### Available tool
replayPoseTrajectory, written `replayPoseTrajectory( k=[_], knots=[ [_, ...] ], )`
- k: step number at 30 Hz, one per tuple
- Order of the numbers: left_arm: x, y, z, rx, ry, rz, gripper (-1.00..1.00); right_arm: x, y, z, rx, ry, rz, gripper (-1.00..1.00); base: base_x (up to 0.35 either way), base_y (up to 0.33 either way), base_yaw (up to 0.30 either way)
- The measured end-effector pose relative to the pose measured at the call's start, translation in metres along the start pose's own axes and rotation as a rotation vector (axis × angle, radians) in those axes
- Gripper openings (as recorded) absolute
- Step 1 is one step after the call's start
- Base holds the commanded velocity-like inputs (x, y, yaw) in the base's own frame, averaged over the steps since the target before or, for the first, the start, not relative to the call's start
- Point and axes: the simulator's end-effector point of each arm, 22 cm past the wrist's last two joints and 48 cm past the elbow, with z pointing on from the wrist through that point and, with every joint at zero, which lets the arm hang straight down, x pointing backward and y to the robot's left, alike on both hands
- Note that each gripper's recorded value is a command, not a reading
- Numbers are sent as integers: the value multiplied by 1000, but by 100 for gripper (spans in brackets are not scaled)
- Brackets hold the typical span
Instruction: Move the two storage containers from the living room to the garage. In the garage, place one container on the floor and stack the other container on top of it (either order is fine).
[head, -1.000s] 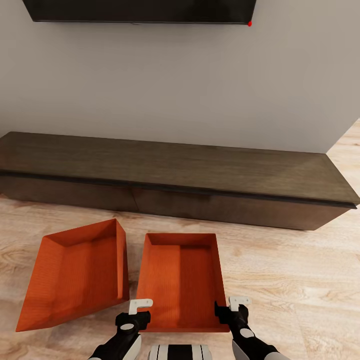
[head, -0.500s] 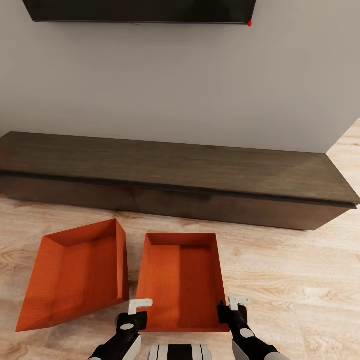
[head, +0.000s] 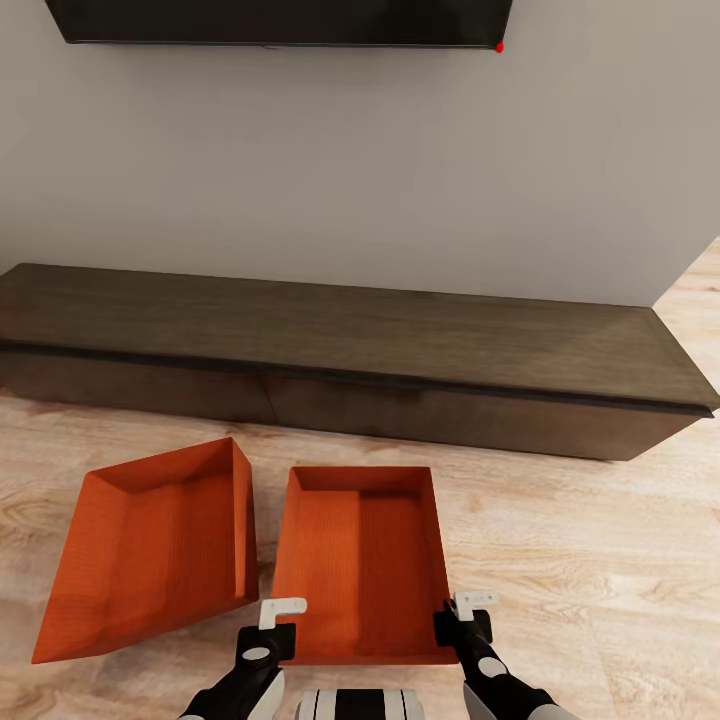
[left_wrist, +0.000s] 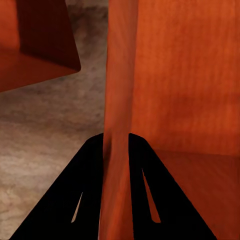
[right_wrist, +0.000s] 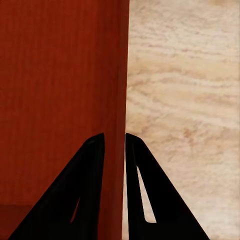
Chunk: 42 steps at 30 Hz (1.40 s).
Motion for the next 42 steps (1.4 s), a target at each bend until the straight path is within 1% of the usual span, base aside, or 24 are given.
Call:
replayPoseTrajectory(
  k=[4, 42],
  knots=[
    [1, 0, 0, -2, 2, -2, -100, 0, 0, 0, 1, 0, 1, -100, 0, 0, 0],
    [-41, 9, -71, 0, -6, 3, -100, -54, -4, -61, 4, -10, 11, -100, 0, 0, 0]
  ],
)
